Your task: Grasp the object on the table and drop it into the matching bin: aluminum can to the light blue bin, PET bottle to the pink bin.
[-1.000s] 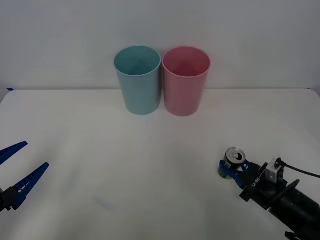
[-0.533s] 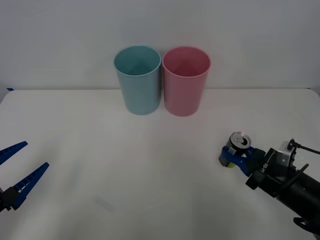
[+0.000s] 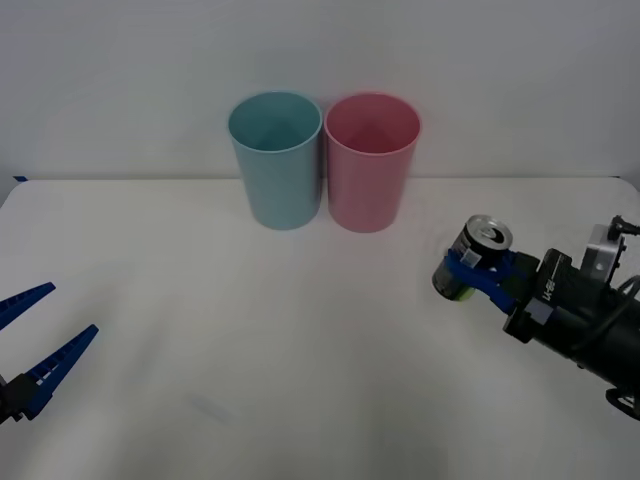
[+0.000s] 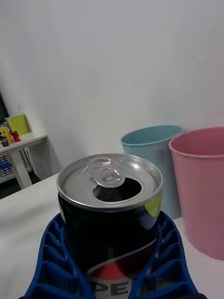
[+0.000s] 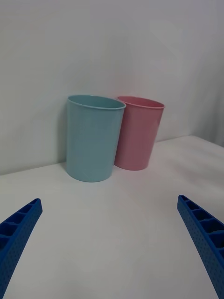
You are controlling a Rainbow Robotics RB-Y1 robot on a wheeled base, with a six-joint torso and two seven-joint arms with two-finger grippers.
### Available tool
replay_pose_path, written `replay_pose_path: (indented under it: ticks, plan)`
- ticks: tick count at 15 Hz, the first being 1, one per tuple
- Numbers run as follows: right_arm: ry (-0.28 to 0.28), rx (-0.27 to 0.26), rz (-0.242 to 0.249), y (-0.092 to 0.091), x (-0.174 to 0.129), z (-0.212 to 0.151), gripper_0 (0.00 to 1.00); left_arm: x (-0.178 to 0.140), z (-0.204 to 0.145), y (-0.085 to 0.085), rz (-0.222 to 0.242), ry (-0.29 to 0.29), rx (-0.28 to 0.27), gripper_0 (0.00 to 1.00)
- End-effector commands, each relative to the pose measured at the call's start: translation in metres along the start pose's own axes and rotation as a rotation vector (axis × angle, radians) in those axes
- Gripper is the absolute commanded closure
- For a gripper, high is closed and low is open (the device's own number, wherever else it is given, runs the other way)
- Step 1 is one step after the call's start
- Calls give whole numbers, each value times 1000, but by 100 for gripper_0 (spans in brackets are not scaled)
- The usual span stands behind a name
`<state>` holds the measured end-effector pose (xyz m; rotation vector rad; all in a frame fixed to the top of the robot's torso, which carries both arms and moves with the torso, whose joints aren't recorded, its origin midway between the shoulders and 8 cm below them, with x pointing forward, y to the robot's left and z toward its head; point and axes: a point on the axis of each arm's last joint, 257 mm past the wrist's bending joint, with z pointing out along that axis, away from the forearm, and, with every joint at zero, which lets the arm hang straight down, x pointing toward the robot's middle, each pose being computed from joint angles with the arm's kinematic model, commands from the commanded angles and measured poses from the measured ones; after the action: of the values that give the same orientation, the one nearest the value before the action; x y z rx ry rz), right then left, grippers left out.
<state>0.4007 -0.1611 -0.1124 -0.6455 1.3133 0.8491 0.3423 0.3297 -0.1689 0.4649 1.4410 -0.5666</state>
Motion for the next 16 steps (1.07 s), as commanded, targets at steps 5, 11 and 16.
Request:
replay_pose_path:
  ticks: [5,11,16]
  plan:
    - [6,-103,-58,3,-39,49,100,0,0,0,0,0,0,0]
    - [-20,-58,-67,-10,-63,92,100,0,0,0,0,0,0,0]
    - [-28,-24,-54,-14,-80,135,100,0,0,0,0,0,0,0]
